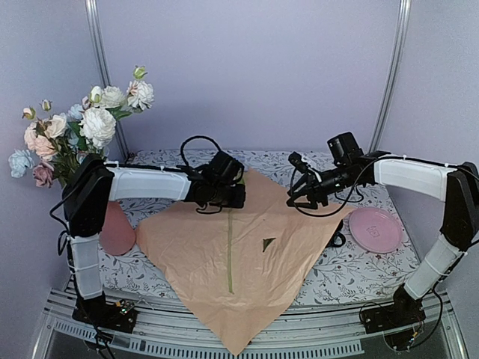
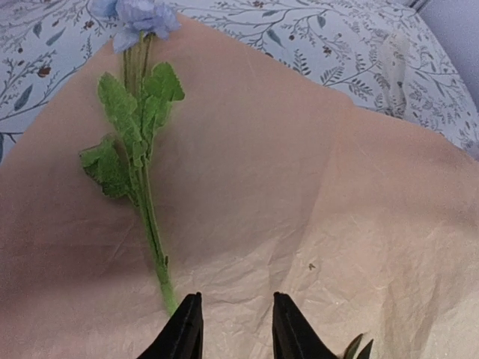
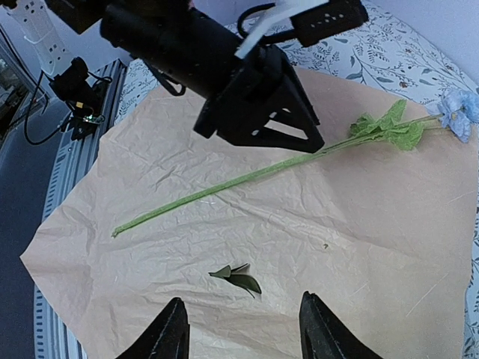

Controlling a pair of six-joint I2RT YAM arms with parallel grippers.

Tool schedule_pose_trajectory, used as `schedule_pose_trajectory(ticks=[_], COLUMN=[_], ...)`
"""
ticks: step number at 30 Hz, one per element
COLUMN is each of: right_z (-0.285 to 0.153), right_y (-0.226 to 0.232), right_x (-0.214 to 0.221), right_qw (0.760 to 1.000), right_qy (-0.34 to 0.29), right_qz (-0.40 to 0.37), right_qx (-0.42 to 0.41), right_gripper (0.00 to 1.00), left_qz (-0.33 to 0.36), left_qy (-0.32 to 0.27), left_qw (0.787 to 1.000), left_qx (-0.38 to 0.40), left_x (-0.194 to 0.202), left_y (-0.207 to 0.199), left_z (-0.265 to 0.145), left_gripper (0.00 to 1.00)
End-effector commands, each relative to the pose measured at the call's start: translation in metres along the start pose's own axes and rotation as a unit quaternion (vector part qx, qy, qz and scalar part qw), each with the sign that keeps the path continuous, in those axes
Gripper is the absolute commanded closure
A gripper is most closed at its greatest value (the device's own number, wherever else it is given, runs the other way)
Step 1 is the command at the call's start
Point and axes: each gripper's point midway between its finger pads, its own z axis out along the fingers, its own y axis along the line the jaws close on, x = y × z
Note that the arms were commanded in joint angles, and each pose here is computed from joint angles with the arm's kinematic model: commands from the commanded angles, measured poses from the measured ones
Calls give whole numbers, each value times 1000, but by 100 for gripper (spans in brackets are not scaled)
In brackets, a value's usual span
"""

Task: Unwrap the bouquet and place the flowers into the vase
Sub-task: Pick up the fake flower from the flattened wrapping paper.

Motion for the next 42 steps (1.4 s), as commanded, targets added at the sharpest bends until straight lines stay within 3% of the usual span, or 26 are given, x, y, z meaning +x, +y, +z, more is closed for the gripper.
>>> schedule_pose_trajectory(ticks=[1, 14, 25, 28, 33, 38, 42], right_z=[12, 26, 31, 30, 26, 24, 19], right_y=[-2, 1, 1, 3, 7, 8, 10], right_x=[9, 26, 32, 31, 25, 23, 13], right_qw=[999, 1000, 999, 999, 1000, 1000, 1000], right_qy=[22, 25, 29, 26, 18, 17, 9], right_qz=[-23, -6, -6, -3, -5, -6, -7], right_qx=[7, -10, -18, -24, -25, -22, -19], right_gripper=[47, 47, 48, 47, 47, 47, 48], left_qz=[-66, -72, -85, -93, -101, -116, -131], left_qy=[39, 101, 147, 152, 152, 156, 115], left_qw=[997, 992, 985, 983, 982, 981, 985], left_qx=[-24, -30, -29, -32, -43, -21, -12], left_x=[5, 17, 48, 52, 56, 59, 31], left_y=[30, 44, 43, 46, 51, 43, 34], left_z=[26, 59, 66, 69, 70, 71, 58], left_gripper=[67, 70, 65, 71, 72, 86, 94])
